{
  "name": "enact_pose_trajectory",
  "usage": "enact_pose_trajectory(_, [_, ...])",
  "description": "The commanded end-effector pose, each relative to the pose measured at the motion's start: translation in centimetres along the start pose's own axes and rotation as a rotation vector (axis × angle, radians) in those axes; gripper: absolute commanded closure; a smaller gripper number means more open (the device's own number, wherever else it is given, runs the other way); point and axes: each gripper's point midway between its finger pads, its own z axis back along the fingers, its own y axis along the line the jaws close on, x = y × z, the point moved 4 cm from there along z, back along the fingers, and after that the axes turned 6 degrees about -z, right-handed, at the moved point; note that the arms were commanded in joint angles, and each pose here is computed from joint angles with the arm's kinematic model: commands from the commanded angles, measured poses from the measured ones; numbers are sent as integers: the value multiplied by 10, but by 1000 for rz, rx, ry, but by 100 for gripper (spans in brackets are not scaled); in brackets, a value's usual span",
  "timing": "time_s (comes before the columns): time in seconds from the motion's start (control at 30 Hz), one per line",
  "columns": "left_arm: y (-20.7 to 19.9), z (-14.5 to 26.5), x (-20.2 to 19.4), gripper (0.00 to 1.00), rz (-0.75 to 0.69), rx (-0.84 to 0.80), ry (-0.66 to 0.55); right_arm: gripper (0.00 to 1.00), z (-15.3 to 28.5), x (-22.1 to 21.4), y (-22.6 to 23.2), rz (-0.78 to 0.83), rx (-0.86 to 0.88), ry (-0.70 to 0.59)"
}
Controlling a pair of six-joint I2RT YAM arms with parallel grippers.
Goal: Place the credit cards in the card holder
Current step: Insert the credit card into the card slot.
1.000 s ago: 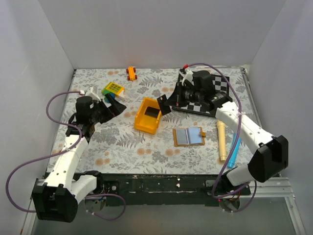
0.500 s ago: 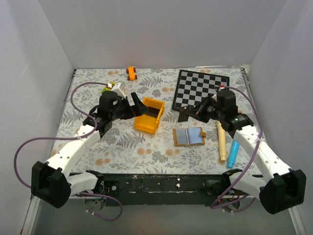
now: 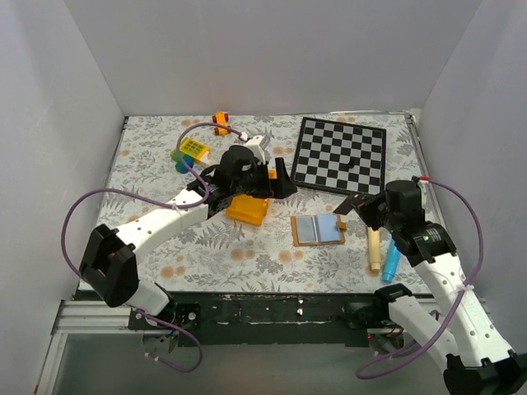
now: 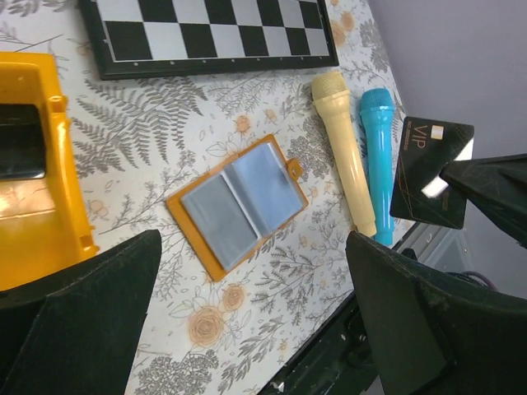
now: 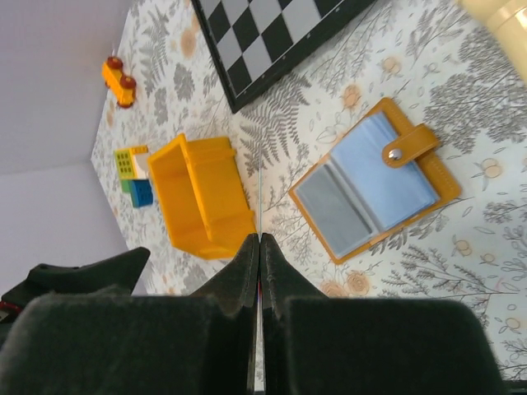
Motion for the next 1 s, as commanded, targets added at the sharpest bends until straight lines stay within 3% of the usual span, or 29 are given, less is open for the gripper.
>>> enact_pose_trajectory(0.0, [-25, -8, 15, 5, -88, -59, -45, 99, 5, 23, -10, -10, -59, -158])
enact_pose_trajectory(0.17, [-50, -33, -6, 9, -218, -123, 4, 99, -14, 28, -13, 160, -85, -123])
enact_pose_trajectory(0.23, [-56, -43, -19, 13, -261, -129, 25, 99, -18, 34, -20, 247, -136, -145])
enact_pose_trajectory(0.4, [-59, -57, -56, 31, -306, -177, 58, 99, -20, 40, -20, 538, -13, -184])
enact_pose_trajectory(0.5, [-56, -63, -70, 51, -331, -187, 55, 99, -23, 31, -19, 646, 46, -110])
enact_pose_trajectory(0.57, [-55, -65, -72, 89, -340, -185, 51, 99, -27, 20, -17, 726, 74, -11])
enact_pose_trajectory(0.6, [-52, -66, -76, 100, -341, -180, 55, 99, -29, 15, -17, 746, 87, 34])
enact_pose_trajectory(0.97, [-32, -77, -119, 100, -354, -213, 91, 99, -61, -33, -3, 786, 379, 345])
